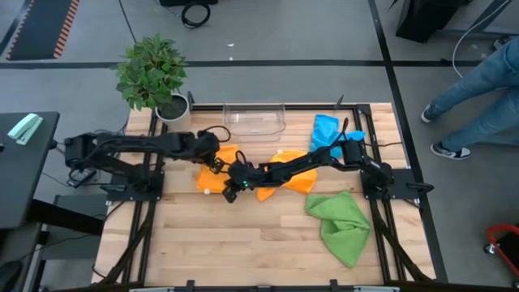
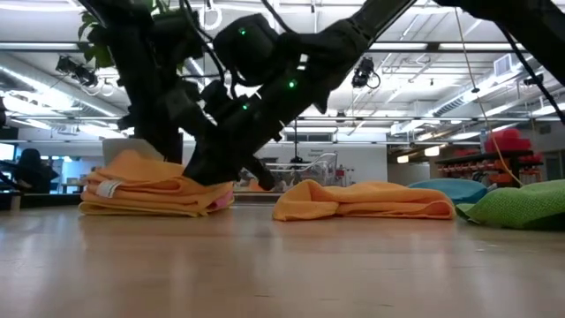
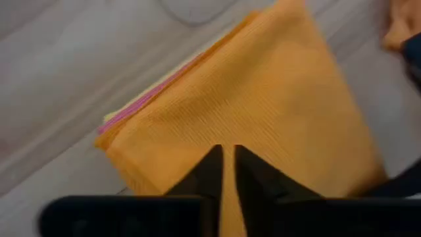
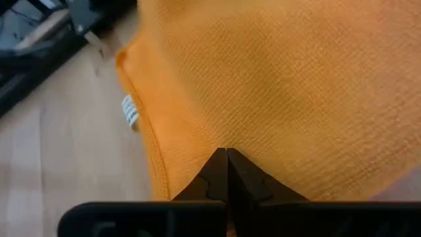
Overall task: Fold microfiber towels
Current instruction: Stack the bottom folded orange microfiber cloth on top of the folded orange microfiber cloth, then fold the green microfiber cloth
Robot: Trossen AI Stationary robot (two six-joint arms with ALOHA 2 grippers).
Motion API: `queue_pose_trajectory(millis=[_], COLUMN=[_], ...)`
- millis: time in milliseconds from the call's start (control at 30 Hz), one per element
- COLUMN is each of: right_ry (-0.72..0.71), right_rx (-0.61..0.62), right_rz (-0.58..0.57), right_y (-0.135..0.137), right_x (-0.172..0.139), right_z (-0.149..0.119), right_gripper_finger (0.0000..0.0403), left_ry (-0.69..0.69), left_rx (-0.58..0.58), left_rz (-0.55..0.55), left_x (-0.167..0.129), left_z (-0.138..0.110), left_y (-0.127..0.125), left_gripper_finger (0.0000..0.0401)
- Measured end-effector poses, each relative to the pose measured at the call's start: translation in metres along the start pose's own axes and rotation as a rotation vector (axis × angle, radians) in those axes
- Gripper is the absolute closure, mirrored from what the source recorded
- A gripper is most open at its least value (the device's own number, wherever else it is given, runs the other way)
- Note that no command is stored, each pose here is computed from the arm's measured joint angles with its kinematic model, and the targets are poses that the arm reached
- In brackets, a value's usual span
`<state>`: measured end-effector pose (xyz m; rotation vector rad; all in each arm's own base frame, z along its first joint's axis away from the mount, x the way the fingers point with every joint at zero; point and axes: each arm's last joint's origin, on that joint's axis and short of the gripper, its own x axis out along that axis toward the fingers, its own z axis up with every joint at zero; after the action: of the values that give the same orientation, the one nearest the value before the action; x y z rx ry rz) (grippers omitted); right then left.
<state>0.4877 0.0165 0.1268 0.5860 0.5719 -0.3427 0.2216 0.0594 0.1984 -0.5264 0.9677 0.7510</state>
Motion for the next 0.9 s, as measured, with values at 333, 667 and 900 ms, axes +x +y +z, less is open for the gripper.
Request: queue_pose_trajectory(millis=[333, 667, 900], right_ry=[0.089, 0.138, 0.097], right_rx=[-0.112, -0.227, -0.251], right_rz=[0.008, 0.053, 0.016], right_y=[0.001, 0.010, 0.017], right_x=[-0.007, -0.031, -0.068], right_z=[-0.001, 0.012, 0.040], right_gripper_finger=[0.0397, 0.0398, 0.0398], left_ry=[0.135, 0.088, -0.062], left_rx=[0.048, 0.022, -0.001], left_rz=[0.146, 0.112, 0.037], left_x=[0.027, 0.023, -0.020], left_z=[0.001, 0.012, 0.024], left_y=[0.019, 0.022, 0.018], left_gripper_finger=[0.0368, 0.0391, 0.0388])
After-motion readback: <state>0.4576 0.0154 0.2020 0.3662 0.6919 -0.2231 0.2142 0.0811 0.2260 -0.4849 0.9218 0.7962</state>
